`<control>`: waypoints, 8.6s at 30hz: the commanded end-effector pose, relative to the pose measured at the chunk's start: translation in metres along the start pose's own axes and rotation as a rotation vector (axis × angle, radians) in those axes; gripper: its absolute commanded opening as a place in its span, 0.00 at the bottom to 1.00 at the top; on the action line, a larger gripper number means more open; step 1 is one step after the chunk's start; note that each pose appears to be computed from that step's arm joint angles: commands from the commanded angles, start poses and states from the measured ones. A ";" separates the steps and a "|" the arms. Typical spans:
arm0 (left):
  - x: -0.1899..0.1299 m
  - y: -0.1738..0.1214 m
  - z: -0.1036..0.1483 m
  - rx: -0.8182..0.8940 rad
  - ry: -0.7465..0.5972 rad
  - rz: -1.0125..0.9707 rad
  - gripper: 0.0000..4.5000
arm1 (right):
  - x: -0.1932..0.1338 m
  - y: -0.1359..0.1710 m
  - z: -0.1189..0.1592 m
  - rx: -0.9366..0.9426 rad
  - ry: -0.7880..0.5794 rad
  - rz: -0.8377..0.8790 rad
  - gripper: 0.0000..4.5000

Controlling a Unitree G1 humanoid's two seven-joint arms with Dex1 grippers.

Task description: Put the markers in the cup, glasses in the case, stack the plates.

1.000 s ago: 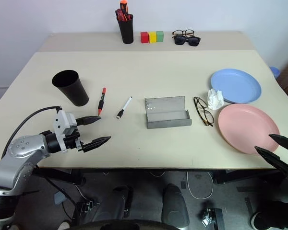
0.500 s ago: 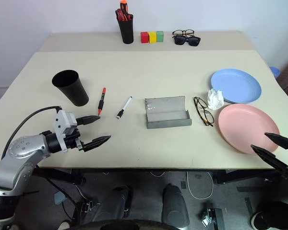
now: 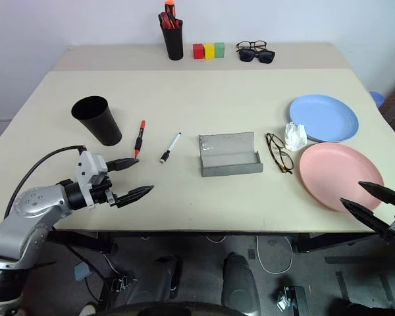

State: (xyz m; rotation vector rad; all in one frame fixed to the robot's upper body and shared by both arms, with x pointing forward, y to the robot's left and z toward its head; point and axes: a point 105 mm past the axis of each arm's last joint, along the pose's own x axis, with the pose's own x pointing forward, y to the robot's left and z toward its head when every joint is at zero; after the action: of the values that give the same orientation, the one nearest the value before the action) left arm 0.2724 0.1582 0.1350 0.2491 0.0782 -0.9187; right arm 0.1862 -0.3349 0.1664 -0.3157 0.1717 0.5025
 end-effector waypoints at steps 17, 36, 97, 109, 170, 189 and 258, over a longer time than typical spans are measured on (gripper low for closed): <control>0.079 0.021 0.017 -0.300 0.199 0.287 1.00 | 0.100 0.057 0.056 -0.052 -0.198 0.470 0.62; 0.133 0.047 0.004 -0.476 0.452 0.463 1.00 | 0.107 0.049 0.061 -0.093 -0.219 0.463 0.62; 0.004 0.148 0.083 0.263 -0.250 1.405 0.01 | 0.146 0.039 0.099 -0.080 -0.428 0.475 0.64; 0.021 0.126 0.103 0.183 -0.404 1.257 0.65 | 0.152 0.040 0.108 -0.071 -0.486 0.461 0.64; 0.142 0.060 0.082 -0.374 0.214 0.552 0.01 | 0.147 0.031 0.098 -0.031 -0.484 0.325 0.64; 0.011 0.138 0.135 0.337 -0.501 1.315 0.01 | 0.158 0.072 0.114 -0.022 -0.635 0.655 0.64; 0.173 -0.055 0.030 0.374 0.367 -0.697 0.36 | 0.058 0.057 0.036 0.083 -0.325 0.028 0.64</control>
State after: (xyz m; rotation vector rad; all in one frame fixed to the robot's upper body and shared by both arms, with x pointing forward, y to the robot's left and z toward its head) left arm 0.3343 -0.0118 0.1150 0.7441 0.3824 -1.5543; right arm 0.2150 -0.2508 0.1584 -0.1204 -0.0597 0.5679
